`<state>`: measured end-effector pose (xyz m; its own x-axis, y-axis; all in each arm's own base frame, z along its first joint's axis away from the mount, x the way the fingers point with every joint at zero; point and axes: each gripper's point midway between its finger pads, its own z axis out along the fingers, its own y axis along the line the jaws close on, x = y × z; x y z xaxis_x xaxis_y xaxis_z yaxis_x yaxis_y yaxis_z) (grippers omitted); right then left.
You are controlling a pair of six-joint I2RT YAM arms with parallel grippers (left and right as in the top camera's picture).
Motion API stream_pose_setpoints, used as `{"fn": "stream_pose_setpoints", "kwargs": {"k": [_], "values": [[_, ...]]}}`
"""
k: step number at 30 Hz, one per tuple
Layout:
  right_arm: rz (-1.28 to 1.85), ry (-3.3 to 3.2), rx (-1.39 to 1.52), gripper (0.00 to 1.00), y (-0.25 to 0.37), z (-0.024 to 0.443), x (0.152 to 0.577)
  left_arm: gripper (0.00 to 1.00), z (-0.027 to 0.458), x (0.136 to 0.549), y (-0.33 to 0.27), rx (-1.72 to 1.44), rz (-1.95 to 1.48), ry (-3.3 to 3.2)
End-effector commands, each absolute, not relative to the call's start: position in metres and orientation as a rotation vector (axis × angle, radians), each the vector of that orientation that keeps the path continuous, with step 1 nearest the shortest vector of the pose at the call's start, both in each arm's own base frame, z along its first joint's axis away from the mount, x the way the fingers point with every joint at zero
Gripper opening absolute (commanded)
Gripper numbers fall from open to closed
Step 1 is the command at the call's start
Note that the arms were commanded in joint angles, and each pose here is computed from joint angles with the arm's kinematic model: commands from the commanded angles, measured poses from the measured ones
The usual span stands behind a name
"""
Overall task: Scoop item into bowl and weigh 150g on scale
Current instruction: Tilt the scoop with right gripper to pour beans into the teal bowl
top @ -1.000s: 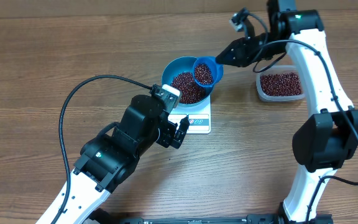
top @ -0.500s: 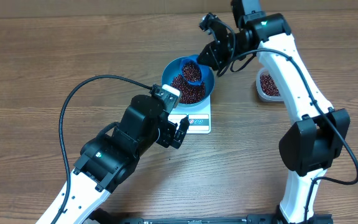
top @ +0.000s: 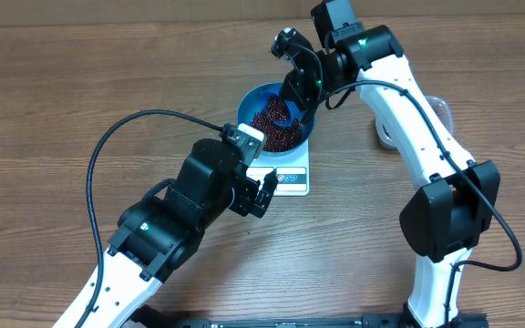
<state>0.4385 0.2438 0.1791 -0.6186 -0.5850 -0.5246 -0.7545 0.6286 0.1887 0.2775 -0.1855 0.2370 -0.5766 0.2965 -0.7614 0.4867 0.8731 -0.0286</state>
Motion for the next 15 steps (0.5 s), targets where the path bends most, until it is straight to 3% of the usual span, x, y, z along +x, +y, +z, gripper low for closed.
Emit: {"fn": "stream_pose_setpoints", "kwargs": {"k": [1,15], "values": [[0.414,2.352,-1.087,0.04,0.2439,0.2093,0.4423,1.0,0.24,0.2763,-0.1846,0.568,-0.305,2.212],[0.27,2.355,-1.098,0.04,0.2428,0.2115,0.4414,1.0,0.2403,0.2791,-0.1801,0.55,-0.271,2.21]]}}
